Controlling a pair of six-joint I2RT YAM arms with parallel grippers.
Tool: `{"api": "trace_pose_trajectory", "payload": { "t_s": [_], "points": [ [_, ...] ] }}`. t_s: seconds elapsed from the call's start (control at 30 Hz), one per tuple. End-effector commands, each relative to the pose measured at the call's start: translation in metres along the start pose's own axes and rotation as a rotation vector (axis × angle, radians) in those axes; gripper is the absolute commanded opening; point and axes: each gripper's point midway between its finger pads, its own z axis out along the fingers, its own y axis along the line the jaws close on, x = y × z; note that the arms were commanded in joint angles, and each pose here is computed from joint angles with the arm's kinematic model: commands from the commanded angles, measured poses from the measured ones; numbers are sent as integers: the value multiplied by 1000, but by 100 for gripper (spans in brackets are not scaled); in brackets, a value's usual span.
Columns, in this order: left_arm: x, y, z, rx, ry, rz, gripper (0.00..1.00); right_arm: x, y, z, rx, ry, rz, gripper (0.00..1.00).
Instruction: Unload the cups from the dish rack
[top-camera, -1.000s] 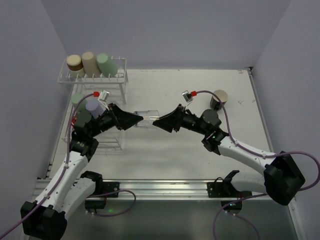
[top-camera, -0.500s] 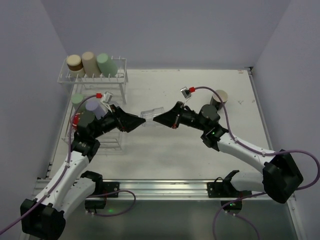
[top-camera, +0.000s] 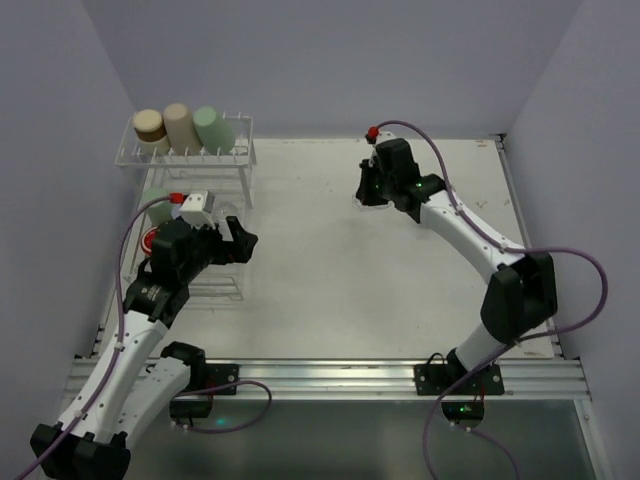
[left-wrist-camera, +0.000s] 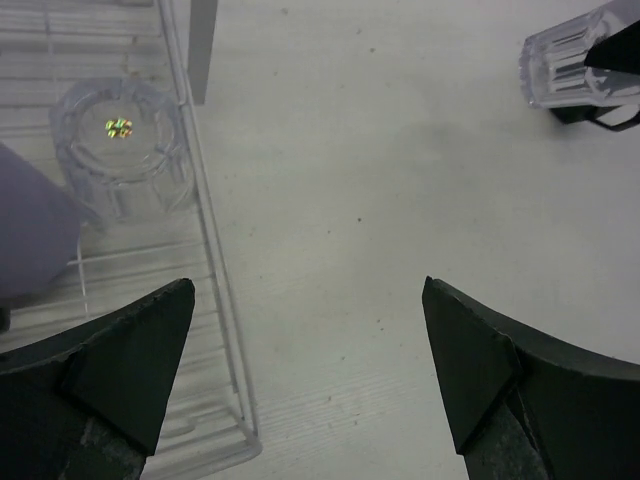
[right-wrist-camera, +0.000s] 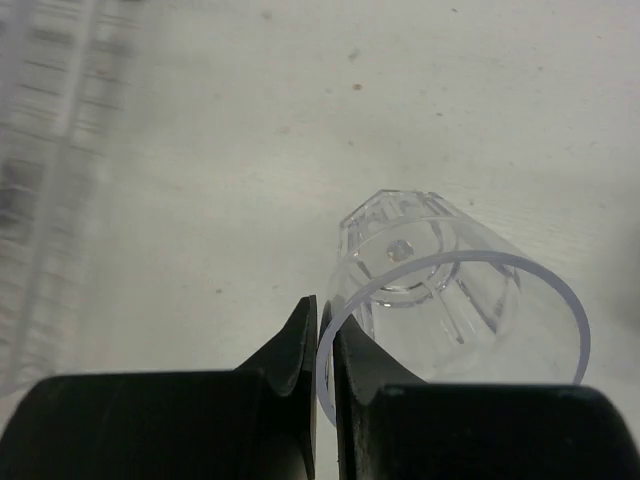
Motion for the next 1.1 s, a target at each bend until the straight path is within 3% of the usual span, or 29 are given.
{"api": "trace_pose_trajectory", "payload": {
  "t_s": [0.0,0.07,0.37,0.53,0.67,0.8,0.87,0.97,1.03,1.07],
  "points": [
    [20,35,0,-149,42,79,100,33,-59,16,283,224,-190,0],
    [21,35,0,-147,33,83,100,43,-72,36,320,289,-215,0],
    [28,34,8,-127,69,88,99,36,-95,69,328,356,-240,0],
    [26,40,6,-160,57,88,99,51,-94,79,302,393,-232,8],
    [23,51,4,-219,42,89,99,54,-98,81,315,400,-233,31],
    [11,59,2,-277,14,85,98,41,-91,71,303,359,-223,41],
    [7,60,1,-294,8,73,98,28,-84,59,291,308,-208,45],
    [-4,62,0,-326,-15,44,96,8,-66,32,229,196,-165,71],
    [-11,67,1,-368,-33,22,96,17,-55,19,172,168,-119,77],
    [-13,69,3,-385,-41,14,96,-5,-40,0,121,62,-110,78]
  ]
}}
